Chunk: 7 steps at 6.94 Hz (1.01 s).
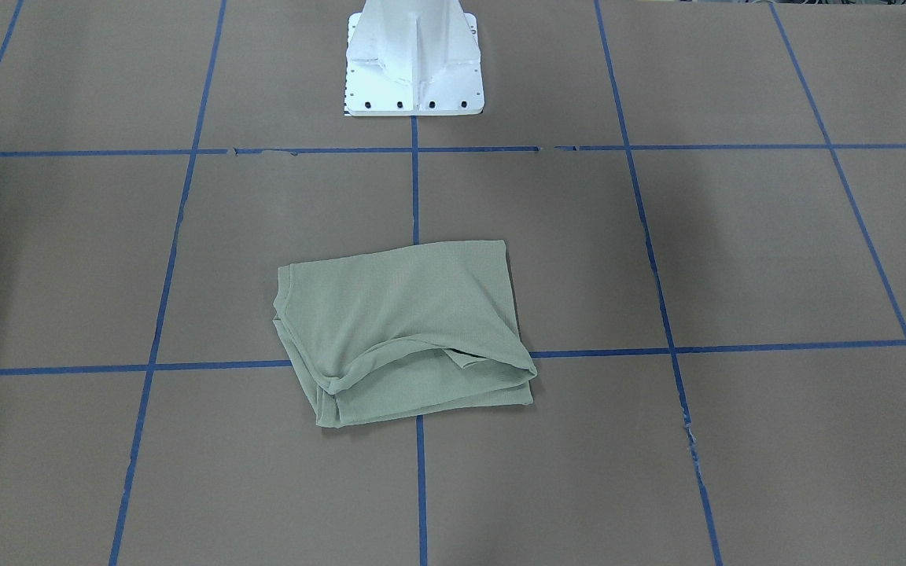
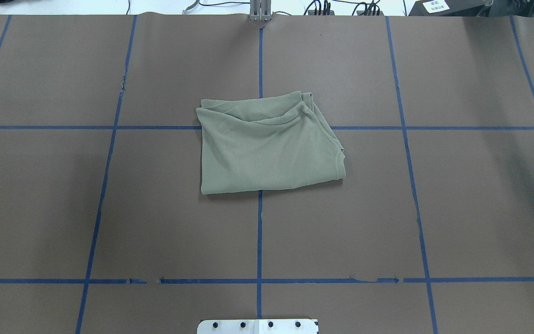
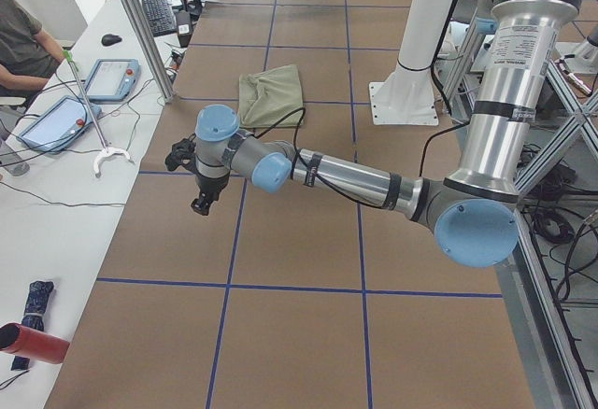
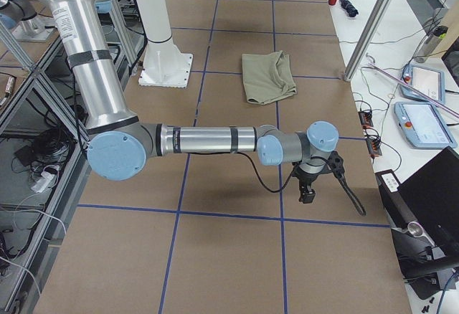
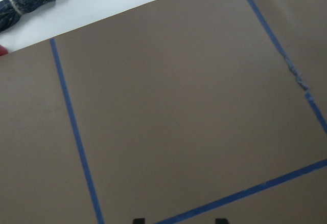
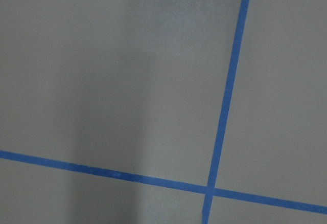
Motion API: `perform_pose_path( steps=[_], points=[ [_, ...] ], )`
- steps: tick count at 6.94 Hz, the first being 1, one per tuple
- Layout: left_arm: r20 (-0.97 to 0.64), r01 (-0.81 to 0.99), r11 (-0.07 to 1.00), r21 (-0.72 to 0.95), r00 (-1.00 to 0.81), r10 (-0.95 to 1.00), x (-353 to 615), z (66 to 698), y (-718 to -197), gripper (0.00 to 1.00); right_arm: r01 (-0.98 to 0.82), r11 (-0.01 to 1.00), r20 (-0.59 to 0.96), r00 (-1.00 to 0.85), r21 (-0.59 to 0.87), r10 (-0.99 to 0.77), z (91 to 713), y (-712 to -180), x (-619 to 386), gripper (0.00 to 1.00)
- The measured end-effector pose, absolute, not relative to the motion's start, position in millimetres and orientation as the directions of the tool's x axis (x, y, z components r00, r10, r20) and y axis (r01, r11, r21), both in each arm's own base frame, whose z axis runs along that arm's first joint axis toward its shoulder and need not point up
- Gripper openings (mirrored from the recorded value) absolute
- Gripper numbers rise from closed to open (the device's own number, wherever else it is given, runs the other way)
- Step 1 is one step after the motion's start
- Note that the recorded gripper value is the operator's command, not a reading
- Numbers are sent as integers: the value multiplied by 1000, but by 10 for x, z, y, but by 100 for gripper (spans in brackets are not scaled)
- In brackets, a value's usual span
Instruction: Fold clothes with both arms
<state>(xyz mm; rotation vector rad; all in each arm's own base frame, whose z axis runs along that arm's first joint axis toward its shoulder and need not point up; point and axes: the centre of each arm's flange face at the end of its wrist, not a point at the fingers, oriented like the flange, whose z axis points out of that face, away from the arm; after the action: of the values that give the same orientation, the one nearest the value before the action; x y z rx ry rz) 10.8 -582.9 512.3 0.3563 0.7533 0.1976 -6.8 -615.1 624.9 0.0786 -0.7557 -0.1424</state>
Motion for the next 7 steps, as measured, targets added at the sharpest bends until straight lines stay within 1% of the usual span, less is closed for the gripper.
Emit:
perform_pose_path(
  steps=[1,4,7],
  points=[
    [-655,-50,936,348,702,281,56,5191,-5787,100,99,988,678,720,117,-152,6307,-6074,-35,100],
    [-676,-46,953,300,695,246,7,5393,-5487,100,91,990,682,718,111,-143,6348,-5817,1,100],
    [-679,-44,953,300,692,245,6,5382,-5422,100,86,992,680,722,94,-127,6426,-5638,24,100]
  ],
)
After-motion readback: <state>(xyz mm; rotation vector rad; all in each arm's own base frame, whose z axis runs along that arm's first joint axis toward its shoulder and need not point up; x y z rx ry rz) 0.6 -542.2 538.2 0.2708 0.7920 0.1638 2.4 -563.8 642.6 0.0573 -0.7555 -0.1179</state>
